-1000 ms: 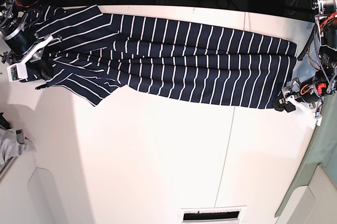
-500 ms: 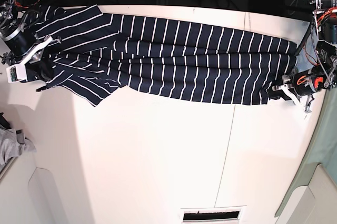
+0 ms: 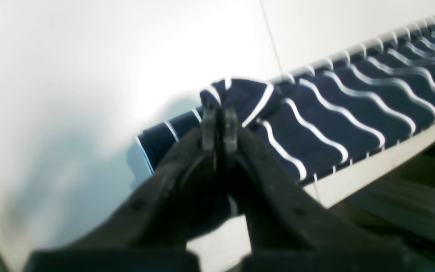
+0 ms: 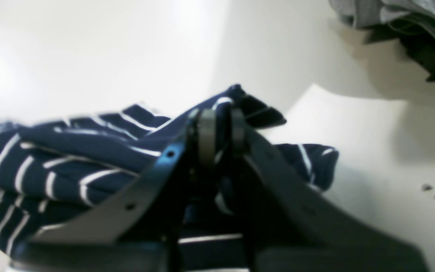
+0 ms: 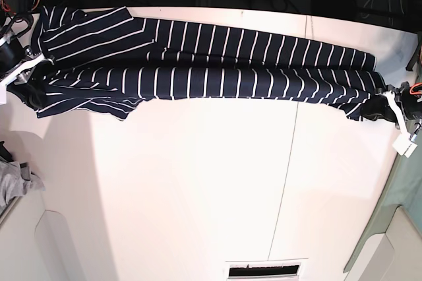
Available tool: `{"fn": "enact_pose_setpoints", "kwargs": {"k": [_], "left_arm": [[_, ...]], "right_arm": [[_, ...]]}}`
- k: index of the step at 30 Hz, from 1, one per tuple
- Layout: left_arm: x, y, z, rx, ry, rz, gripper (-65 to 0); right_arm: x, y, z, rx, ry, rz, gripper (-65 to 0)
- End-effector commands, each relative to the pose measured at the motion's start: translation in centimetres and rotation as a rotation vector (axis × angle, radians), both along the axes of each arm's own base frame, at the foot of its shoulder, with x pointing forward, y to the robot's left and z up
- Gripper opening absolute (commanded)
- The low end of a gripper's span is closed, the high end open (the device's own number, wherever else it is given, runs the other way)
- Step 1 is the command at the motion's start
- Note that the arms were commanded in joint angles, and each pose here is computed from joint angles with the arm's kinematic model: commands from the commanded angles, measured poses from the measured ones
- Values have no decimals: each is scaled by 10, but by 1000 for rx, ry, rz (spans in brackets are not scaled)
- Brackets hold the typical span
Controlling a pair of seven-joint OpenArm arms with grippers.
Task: Layout the t-shirt on the table in an organized manner, then fold the t-shirt properly
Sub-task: 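Fold the shirt strip again with both grippers, pressing it flat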
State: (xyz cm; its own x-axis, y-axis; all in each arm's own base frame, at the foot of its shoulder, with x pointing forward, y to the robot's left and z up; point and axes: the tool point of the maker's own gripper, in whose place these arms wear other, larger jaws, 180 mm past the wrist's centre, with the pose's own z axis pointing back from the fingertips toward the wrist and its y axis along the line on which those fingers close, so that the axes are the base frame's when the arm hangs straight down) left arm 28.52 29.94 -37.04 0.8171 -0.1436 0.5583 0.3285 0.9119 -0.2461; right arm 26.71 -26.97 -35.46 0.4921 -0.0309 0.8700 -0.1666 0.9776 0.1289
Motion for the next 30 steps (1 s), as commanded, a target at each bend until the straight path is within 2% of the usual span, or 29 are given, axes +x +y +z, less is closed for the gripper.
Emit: {"fn": "enact_pose_setpoints", "kwargs": {"k": [1,5,15,16,20,22,24,27,28,30], "left_arm": [[4,5,14,19,-40,-18,-650],[-15,-2,5,25,-4,-49,-650],[-44,-5,-16,13,66,-47,-650],[-46,-6,-17,9,69,-46,-636],[-47,-17,-23,-22,64,-40,-497],[-47,-23,-25,-40,64,-37,-453],[-48,-28,-28,-53,67,-36,-434],[-48,-31,-29,-63,66,-34,-434],[-47,-31,-28,-65,63,-33,-434],[-46,-29,-26,-62,57,-28,-434]], "right_arm": [[5,-6,15,0,-40,-3,-650],[-5,-3,9,29,-13,1,-650],[-52,2,-23,64,109,-13,-650],[-56,4,-27,69,125,-16,-650],[-71,14,-44,88,214,-15,-650],[-75,19,-50,100,238,-17,-650],[-76,21,-51,108,240,-20,-650],[-73,19,-48,126,229,-36,-460],[-72,18,-46,139,219,-43,-427],[-71,14,-41,165,206,-64,-421]]}}
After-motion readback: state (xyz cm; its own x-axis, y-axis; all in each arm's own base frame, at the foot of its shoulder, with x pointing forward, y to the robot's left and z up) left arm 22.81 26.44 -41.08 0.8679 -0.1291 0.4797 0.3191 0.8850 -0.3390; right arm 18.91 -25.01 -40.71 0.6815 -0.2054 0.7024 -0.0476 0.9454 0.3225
